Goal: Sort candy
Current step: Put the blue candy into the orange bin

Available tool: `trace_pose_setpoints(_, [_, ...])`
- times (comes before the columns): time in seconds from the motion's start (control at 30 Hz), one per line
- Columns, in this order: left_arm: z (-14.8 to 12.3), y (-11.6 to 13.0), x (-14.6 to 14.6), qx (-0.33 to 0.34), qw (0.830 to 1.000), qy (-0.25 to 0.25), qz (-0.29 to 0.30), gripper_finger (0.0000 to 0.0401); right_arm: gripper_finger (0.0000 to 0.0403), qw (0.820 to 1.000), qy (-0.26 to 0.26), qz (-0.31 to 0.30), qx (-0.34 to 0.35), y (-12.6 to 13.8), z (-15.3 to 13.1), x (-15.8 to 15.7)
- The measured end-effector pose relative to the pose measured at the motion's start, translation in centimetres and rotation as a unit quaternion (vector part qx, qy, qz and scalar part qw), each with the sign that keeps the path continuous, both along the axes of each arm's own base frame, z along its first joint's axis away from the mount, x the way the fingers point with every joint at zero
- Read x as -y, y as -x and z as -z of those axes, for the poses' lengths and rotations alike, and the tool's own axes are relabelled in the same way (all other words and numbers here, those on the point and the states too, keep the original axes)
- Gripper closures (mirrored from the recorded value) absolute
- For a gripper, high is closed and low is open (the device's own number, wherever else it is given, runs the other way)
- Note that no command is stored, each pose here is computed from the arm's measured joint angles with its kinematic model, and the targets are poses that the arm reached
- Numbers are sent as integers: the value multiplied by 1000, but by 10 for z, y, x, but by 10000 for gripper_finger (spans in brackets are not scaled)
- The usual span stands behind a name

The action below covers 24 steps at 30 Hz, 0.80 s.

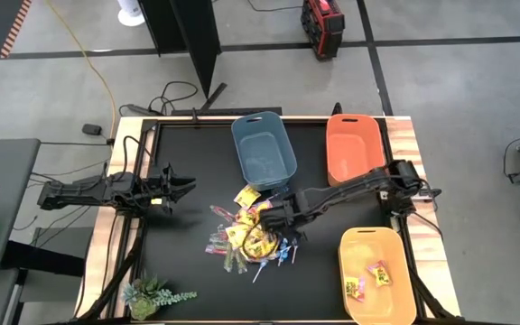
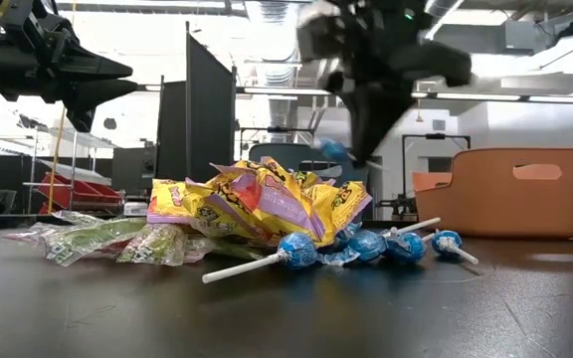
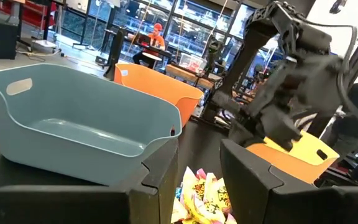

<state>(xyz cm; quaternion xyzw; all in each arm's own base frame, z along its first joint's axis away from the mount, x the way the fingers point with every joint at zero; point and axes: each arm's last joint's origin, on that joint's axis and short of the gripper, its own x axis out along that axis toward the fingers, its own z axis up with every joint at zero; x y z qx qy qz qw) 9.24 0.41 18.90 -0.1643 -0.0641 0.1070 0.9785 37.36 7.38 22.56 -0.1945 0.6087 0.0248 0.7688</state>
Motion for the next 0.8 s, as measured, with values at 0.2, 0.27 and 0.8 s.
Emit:
trace_pose_setpoints(0.2, [0, 0, 0, 0, 1000, 1, 0, 285, 403, 993, -20, 22, 112, 7, -28, 15])
trace_pose_setpoints(0.27, [0, 0, 0, -1, 1000, 2, 0, 285, 403, 988, -27, 24, 149, 15, -38, 17])
trace_pose_setpoints(0.8, [2, 0, 0, -9, 1000, 3, 0, 285, 403, 935, -17, 209, 288, 127, -67, 65])
